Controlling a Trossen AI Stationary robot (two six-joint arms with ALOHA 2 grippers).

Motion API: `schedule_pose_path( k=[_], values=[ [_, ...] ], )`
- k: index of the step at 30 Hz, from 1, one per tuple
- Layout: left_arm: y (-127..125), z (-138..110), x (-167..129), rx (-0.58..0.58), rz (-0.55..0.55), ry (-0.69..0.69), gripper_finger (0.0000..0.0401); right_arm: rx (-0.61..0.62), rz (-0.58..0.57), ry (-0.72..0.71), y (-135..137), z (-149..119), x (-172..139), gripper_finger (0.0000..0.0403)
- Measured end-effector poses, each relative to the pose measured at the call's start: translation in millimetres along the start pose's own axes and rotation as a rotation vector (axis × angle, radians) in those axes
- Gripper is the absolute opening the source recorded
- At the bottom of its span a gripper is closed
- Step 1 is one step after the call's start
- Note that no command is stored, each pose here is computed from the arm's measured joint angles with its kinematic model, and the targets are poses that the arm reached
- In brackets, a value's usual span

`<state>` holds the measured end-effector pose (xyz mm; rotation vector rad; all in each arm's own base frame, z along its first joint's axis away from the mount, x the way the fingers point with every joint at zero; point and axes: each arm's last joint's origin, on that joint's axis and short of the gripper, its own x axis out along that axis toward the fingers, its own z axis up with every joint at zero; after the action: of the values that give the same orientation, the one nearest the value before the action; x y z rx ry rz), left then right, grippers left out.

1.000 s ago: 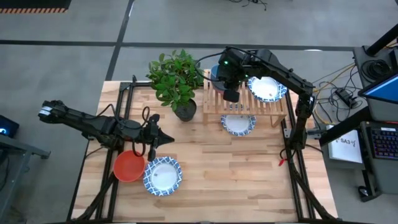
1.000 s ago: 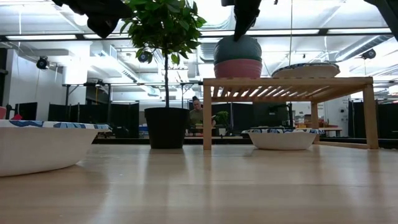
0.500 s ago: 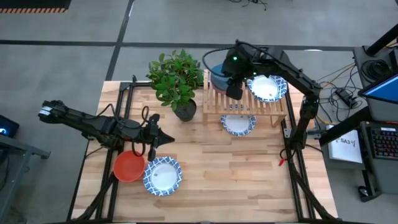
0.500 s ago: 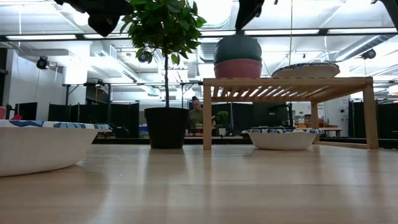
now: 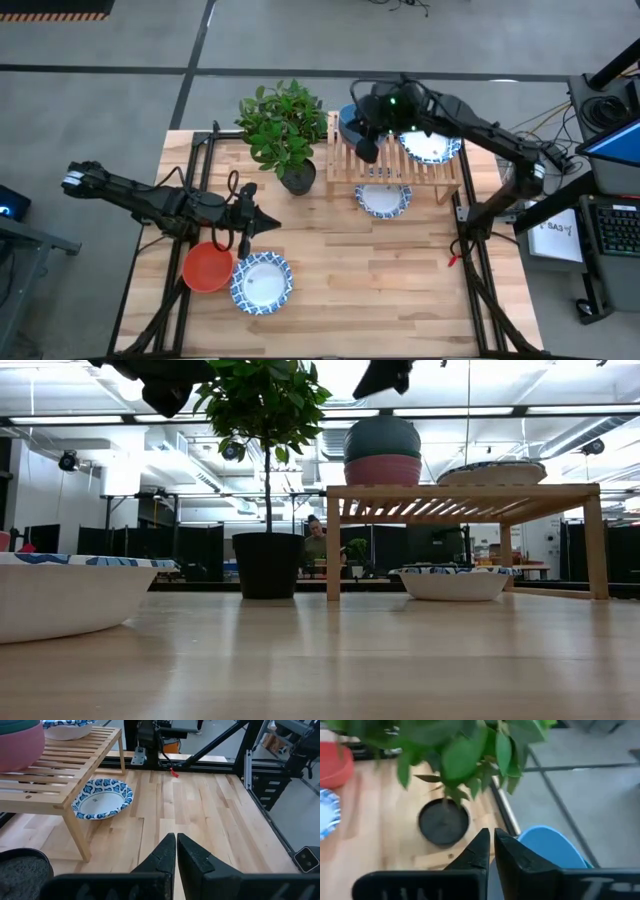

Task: Place and stack bowls onto a shelf
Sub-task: Stack the blue bowl on top of the green bowl on the shelf

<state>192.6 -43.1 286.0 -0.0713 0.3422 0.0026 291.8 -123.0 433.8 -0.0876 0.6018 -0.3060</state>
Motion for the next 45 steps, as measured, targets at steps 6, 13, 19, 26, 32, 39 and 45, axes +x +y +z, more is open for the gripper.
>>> schedule_pose_path(
  k=[6, 13, 19, 26, 32, 39, 45],
  values=[
    [0.0, 0.0, 0.0, 0.017, 0.000, 0.000, 0.0000, 0.013, -0.074, -0.149, 2.0, -31.4, 4.5, 0.0009],
    [-0.1, 0.1, 0.0, 0.016, -0.001, -0.002, 0.0000, 0.062, -0.092, -0.176, 0.8, -61.8, 10.4, 0.0009],
    [-0.1, 1.0, 0.0, 0.015, -0.002, -0.010, 0.0000, 0.070, -0.071, -0.106, 5.0, -80.0, 25.0, 0.0009],
    [-0.3, 1.7, 0.0, 0.013, -0.002, -0.017, 0.0000, 0.070, -0.077, -0.118, 4.9, -79.3, 23.6, 0.0009],
    [-0.3, 1.6, 0.0, 0.013, -0.003, -0.016, 0.0000, 0.092, -0.088, -0.175, 4.9, -75.3, 3.3, 0.0009],
    [-0.3, 1.6, 0.0, 0.010, -0.003, -0.016, 0.0000, 0.158, -0.140, -0.235, 7.9, -89.1, -24.1, 0.0009],
    [-0.5, 3.4, -0.1, 0.008, -0.005, -0.035, 0.0000, 0.259, -0.247, -0.278, -2.9, -111.4, -33.5, 0.0008]
  ],
)
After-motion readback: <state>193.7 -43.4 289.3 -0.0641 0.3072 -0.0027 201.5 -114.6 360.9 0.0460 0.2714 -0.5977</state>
